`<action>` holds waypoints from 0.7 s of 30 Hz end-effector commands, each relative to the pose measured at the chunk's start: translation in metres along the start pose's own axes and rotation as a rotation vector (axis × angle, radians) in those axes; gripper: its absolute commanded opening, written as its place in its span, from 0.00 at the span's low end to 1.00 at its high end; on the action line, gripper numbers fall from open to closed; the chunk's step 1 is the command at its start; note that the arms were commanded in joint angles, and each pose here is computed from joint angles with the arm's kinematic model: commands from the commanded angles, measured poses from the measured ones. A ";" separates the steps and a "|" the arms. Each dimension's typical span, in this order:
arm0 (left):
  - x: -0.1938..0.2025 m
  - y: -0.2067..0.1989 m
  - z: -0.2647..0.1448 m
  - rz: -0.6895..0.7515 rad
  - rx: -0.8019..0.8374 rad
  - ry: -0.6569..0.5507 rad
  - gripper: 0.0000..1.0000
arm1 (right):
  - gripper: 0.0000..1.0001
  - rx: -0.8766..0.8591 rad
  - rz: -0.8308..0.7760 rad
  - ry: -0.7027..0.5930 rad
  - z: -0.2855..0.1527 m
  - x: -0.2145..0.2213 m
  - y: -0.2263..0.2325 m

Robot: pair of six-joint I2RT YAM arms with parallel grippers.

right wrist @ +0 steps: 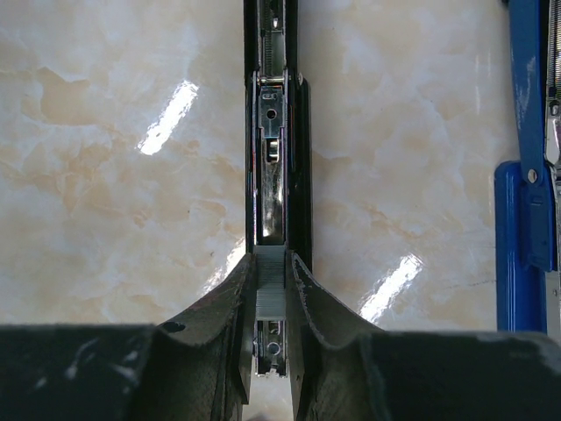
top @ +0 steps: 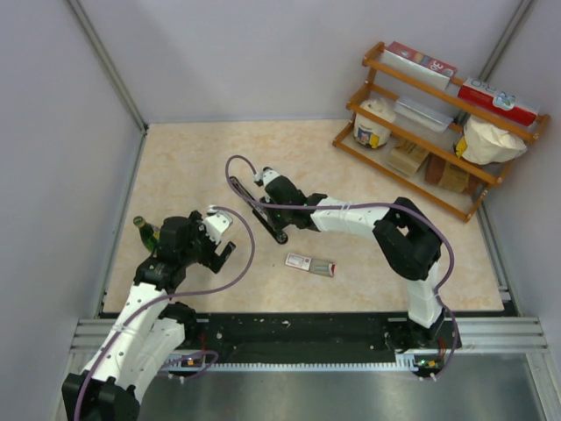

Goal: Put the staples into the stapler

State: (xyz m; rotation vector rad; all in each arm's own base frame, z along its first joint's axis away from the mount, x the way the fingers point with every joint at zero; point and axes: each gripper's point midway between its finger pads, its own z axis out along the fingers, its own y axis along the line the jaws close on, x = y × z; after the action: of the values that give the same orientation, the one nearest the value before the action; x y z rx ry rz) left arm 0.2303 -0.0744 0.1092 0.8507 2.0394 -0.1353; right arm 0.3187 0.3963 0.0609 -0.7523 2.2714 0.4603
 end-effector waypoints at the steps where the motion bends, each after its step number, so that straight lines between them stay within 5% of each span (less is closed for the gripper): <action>1: -0.007 0.003 0.001 0.013 -0.010 -0.036 0.99 | 0.17 0.035 -0.031 -0.044 -0.001 -0.017 0.002; 21: -0.007 0.003 0.001 0.010 -0.007 -0.035 0.99 | 0.32 0.012 -0.058 -0.053 -0.007 -0.024 0.009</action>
State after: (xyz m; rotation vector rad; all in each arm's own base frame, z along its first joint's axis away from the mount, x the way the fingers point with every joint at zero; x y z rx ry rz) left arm 0.2302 -0.0744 0.1091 0.8510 2.0396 -0.1359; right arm 0.3172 0.3925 0.0584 -0.7837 2.2645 0.4045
